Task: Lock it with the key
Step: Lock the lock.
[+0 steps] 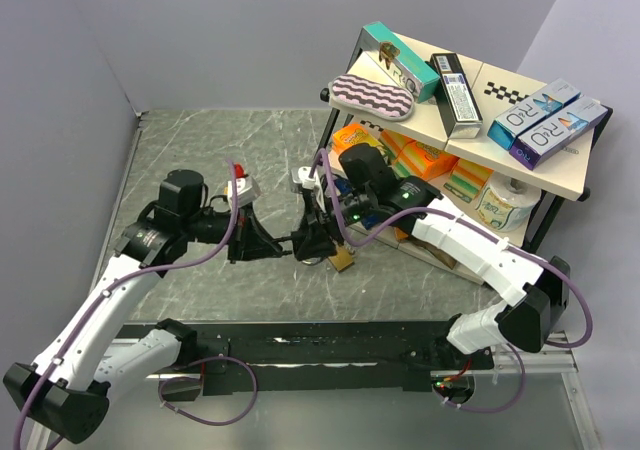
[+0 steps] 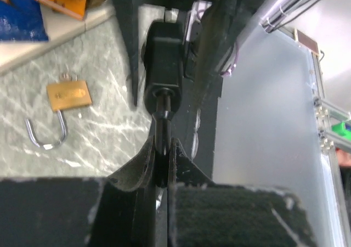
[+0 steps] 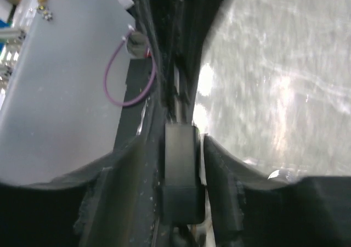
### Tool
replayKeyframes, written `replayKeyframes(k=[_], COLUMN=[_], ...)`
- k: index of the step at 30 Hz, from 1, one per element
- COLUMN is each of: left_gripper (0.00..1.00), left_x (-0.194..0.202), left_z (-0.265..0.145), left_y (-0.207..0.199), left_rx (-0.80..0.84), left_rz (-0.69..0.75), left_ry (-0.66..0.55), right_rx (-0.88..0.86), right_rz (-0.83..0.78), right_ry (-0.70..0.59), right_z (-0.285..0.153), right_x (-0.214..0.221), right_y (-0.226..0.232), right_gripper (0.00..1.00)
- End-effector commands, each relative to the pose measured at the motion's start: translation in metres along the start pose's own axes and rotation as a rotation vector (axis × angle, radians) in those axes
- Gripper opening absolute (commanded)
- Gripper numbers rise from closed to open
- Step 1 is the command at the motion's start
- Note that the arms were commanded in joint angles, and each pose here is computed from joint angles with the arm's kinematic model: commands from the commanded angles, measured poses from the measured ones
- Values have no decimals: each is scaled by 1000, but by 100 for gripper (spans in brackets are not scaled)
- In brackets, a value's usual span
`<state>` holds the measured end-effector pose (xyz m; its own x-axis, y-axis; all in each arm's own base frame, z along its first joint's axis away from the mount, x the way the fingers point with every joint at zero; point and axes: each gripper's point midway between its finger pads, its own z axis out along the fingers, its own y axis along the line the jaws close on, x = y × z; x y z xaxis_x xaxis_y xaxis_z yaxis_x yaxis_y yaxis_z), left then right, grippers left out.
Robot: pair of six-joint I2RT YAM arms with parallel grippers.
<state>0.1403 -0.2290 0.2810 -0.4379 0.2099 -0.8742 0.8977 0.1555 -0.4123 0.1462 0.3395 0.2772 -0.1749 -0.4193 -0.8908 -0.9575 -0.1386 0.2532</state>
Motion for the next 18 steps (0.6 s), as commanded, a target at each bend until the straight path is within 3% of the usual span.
replayKeyframes(k=[1,13,18], left_gripper=[1,1,1], left_x=[-41,-60,-67], left_z=[1,-13,-14], left_y=[-11,-29,-37], left_rx=[45,31,62], left_rz=[196,267,256], left_ry=[-114,-158,-171], right_rx=[-91,-84,-82], right_rz=[-134,-133,-126], right_ry=[-157,-182,-181], right_z=[-3,-25,-23], right_x=[-48,-39,-34], right_y=[15,18,16], right_gripper=[65,83,83])
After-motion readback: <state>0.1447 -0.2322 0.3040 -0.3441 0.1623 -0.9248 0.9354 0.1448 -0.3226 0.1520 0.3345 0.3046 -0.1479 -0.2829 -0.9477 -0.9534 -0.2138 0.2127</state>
